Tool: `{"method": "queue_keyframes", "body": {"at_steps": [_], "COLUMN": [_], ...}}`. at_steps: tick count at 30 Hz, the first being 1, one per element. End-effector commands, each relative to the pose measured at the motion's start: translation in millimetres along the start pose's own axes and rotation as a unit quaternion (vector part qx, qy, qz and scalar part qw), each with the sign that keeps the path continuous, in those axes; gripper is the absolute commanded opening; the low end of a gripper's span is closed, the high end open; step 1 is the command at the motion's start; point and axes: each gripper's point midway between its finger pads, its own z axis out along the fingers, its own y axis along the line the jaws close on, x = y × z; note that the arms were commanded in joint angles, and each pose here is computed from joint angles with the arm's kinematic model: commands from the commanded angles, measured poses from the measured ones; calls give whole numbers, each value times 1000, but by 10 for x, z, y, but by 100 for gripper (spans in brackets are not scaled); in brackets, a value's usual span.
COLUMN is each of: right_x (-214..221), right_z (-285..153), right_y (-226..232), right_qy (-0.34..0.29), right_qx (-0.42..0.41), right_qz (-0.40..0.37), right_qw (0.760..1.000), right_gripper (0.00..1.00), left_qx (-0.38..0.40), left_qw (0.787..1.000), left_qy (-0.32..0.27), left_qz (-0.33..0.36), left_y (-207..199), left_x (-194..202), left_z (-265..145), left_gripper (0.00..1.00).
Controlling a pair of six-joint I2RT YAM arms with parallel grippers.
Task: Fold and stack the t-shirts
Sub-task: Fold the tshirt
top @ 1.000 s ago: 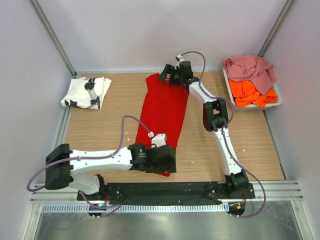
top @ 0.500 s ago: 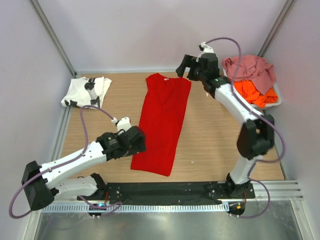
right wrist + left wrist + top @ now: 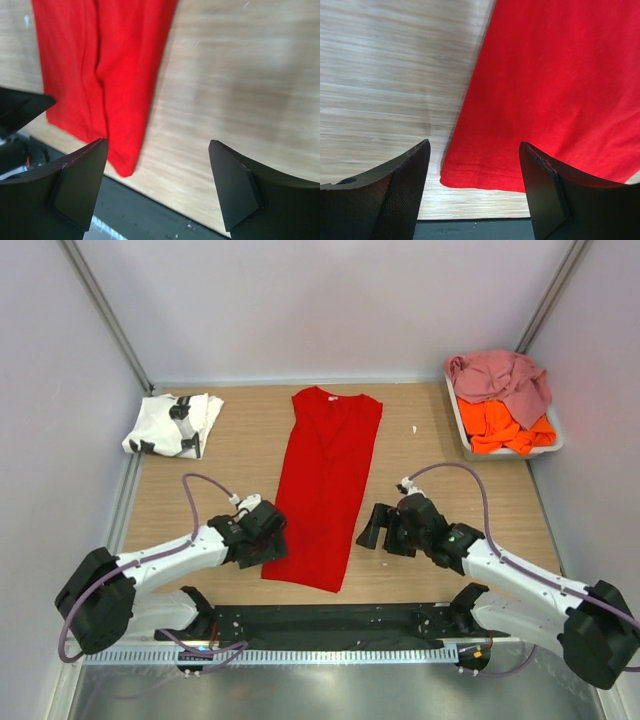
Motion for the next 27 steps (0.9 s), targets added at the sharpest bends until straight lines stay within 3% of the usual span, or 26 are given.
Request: {"method": "queue_keyframes", "body": {"at_steps": [1,9,16,20,23,27], "right_x": [76,630,886,1047,1118,1115], "right_z": [-83,117,297,370,394,413], "right_y": [304,453,558,574,557,505], "right_qy": [-15,39,65,83,91,82], "right_qx": [-53,-48,-45,-44,-38,-37], "right_qz": [47,7,-10,-16,-23,-21], "right_qw": [997,998,997,995,995,996], "right_gripper": [87,81,71,65,58,34], "left_qx": [39,33,37,49,54,68], "left_qw": [999,999,999,998,998,997], "left_qy": [4,14,20,22,29,36], "left_qz": [-10,-16,-19,-24,-24,-30], "left_y": [-140,9,53,43,34,3], "left_x": [33,178,242,264,300,342], "left_z": [69,161,166,153,154,163], "left_gripper": [72,63,37,32,26,18]}}
